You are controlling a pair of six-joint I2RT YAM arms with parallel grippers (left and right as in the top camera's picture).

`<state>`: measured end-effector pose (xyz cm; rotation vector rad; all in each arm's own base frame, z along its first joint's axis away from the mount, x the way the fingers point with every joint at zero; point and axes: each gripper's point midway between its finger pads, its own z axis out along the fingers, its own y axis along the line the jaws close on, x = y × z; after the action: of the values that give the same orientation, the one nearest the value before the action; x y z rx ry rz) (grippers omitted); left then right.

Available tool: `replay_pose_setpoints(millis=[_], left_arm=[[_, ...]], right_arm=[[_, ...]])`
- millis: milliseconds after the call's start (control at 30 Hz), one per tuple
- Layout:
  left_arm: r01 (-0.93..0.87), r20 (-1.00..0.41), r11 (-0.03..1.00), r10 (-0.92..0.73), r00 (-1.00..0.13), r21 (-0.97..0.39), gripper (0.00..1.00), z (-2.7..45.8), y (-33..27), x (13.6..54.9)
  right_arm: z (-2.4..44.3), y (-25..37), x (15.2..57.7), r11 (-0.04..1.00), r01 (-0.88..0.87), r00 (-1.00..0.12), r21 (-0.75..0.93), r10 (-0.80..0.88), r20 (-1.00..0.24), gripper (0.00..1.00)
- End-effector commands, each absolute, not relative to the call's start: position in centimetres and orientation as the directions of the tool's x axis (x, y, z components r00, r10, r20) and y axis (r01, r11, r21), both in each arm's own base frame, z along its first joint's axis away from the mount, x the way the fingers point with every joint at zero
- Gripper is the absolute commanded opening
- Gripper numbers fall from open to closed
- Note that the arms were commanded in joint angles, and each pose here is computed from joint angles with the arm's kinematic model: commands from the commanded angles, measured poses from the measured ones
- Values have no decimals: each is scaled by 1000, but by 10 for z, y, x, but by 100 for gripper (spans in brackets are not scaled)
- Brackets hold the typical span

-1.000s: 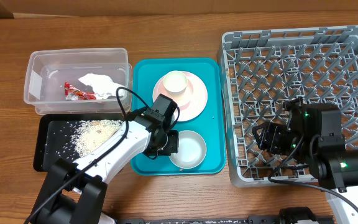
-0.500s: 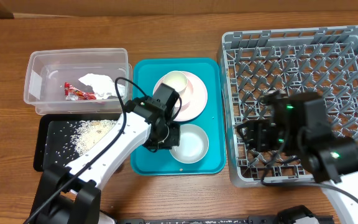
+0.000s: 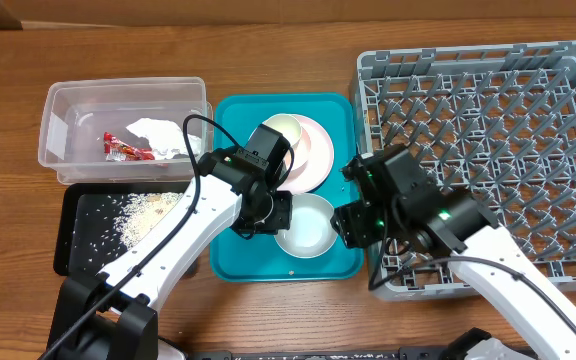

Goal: Sort waste into correct bins and load items into the dishwasher
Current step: 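Move the right gripper toward the bowl held by the left gripper, then grasp the bowl rim with the right gripper and release the left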

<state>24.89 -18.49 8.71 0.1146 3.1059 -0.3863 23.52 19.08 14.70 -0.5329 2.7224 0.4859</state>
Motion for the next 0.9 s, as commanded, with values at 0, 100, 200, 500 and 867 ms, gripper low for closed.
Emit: replay_pose_setpoints(millis=[0,100,200,500,867], left_arm=[[110,-64,949,96,-993,-294,4,103,-193,255],[125,-64,941,111,-992,-313,4,104,-197,254],[126,-67,940,110,-992,-318,4,105,-198,254],[143,-76,918,123,-989,-370,4,108,-208,256],[155,-80,888,133,-988,-434,4,114,-220,256]], right_arm=[[143,191,245,884,-408,-875,228,-307,-374,66],[134,193,246,886,-403,-884,228,-313,-347,66],[130,199,247,878,-408,-886,250,-315,-340,64],[124,208,249,865,-413,-890,286,-317,-328,56],[123,208,248,866,-411,-892,286,-317,-322,38]])
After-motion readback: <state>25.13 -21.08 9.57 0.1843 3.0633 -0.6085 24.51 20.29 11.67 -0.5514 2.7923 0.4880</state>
